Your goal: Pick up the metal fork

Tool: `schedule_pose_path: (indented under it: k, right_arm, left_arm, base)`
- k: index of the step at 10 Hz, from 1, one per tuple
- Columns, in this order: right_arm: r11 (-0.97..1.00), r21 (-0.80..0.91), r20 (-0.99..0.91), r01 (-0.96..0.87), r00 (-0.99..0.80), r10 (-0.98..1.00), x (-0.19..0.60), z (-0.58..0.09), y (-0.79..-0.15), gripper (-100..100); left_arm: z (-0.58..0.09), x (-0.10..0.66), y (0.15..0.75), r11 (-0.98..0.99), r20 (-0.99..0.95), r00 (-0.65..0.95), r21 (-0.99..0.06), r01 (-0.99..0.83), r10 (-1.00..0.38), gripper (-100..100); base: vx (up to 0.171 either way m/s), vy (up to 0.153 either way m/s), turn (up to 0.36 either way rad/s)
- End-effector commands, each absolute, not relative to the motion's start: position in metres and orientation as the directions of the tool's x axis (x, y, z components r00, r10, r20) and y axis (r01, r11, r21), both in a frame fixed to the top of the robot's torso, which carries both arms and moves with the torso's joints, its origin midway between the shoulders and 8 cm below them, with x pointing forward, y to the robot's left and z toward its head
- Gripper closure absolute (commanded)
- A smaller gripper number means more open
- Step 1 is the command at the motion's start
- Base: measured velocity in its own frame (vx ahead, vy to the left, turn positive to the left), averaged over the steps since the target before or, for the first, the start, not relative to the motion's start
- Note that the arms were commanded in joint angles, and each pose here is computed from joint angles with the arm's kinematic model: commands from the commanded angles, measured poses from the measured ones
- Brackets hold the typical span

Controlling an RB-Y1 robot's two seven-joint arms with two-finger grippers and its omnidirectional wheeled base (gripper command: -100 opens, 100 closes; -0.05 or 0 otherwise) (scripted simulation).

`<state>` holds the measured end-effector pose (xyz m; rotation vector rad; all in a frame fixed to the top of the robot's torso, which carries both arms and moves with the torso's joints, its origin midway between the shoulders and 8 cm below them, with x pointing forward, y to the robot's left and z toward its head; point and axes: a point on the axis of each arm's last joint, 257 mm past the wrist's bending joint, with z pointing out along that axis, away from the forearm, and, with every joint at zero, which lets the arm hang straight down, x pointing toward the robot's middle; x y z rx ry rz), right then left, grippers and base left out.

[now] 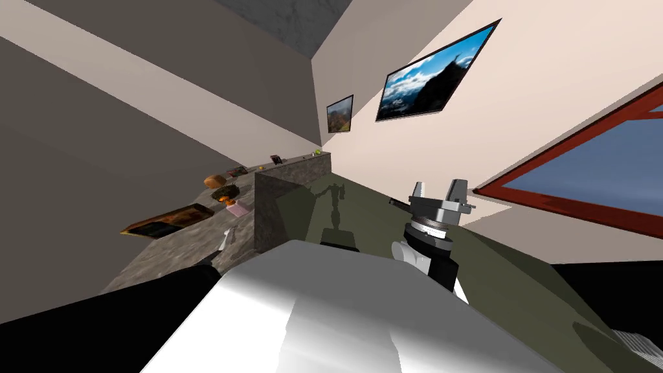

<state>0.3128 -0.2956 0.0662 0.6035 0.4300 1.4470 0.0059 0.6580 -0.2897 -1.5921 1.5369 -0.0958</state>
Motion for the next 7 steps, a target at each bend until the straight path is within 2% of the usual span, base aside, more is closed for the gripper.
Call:
schedule_pose_path:
  k: [1,7]
  right_arm:
    - [0.019,0.619,0.084,-0.785,0.091,0.992,0.313,0.066,-0.296,0]
    - [0.019,0.619,0.084,-0.785,0.091,0.992,0.313,0.066,-0.296,0]
  left_arm:
    - [-0.292,-0.028,0.668,0.135,-0.526,0.225,-0.561,-0.817,-0.821,-100]
    - [-0.298,-0.122,0.683,0.008,-0.566,0.232,-0.388,-0.922,-0.791,-100]
  base:
    - [0.011,0.103,-0.405]
    - [-0.015,0.129,-0.390]
